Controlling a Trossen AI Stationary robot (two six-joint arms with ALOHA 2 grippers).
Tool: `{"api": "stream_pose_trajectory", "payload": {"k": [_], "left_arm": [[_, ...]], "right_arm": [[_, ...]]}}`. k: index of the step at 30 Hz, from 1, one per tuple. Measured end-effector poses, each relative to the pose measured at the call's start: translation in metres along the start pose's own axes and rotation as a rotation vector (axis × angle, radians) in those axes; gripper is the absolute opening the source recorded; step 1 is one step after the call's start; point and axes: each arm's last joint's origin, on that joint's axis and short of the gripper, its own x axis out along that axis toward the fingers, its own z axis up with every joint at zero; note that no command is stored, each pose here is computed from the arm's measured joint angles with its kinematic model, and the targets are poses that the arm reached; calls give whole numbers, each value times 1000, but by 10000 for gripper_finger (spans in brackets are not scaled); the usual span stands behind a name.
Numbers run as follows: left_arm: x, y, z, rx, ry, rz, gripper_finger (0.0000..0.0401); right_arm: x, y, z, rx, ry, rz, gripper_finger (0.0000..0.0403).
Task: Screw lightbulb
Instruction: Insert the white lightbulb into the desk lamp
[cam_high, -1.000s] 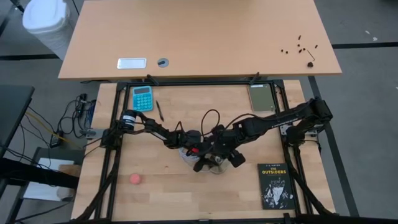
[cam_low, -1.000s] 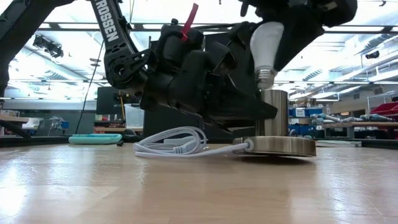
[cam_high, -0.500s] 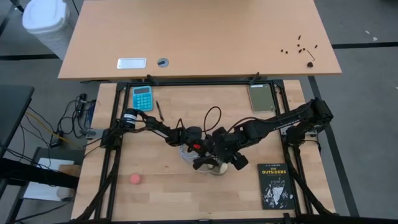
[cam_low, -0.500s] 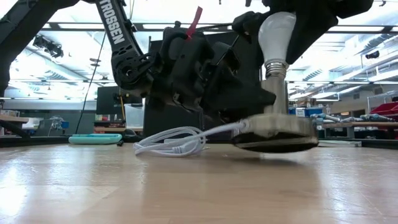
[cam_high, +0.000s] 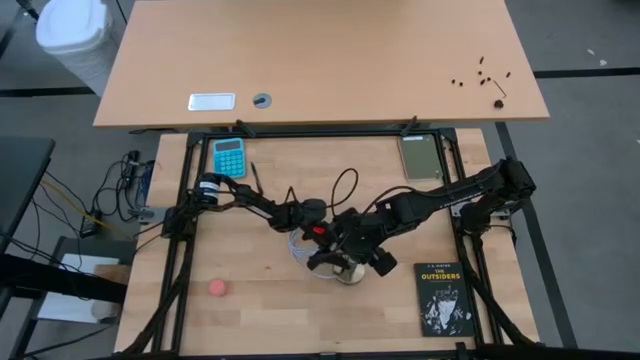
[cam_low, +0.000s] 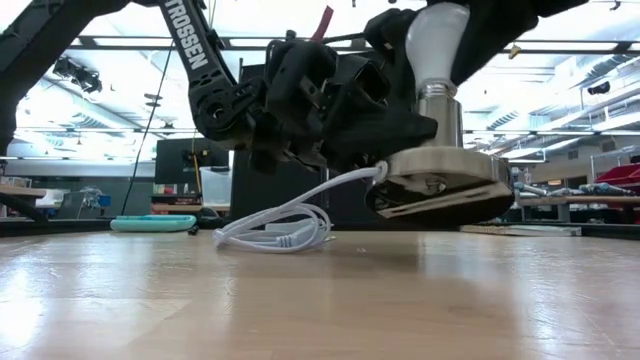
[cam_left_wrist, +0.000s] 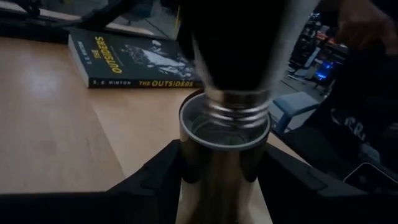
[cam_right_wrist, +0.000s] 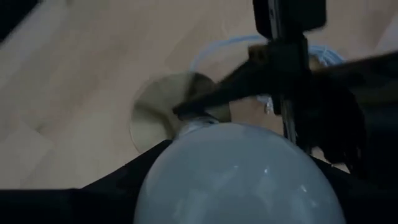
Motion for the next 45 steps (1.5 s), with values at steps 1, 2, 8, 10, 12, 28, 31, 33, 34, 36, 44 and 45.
{"api": "stream_pose_trajectory", "payload": {"k": [1,2,8,10,12,28,31,33,34,36,44,45], "left_arm": [[0,0,1,5,-9,-6,184],[0,-1,3,8,-19,-17,184],[-1,-2,8,18,-50,-65,184],[-1,-2,8,19,-51,-67,184],[-1,-2,9,22,-53,-73,184],[-1,-2,10,-23,-63,-72,184],[-1,-2,10,-45,-58,-71,184],[-1,-2,10,-64,-51,-69,184],[0,-2,10,-77,-43,-67,184],[0,-2,9,-103,-32,-70,184],[0,-5,5,-173,24,-166,184],[1,-5,4,-177,28,-167,184]], "right_arm": [[0,0,0,-1,-6,6,268],[0,1,1,-2,-10,10,264],[0,1,2,-17,-26,15,261],[0,1,2,-18,-23,15,271],[-1,1,1,-21,-20,18,275],[-2,-10,-3,59,-51,81,272],[-2,-11,-3,62,-58,96,262],[-2,-11,-3,65,-62,107,258],[-2,-11,-3,65,-62,109,258],[-1,-11,-3,64,-68,108,261],[17,-6,5,37,-96,156,269],[18,-5,5,37,-88,159,266]]}}
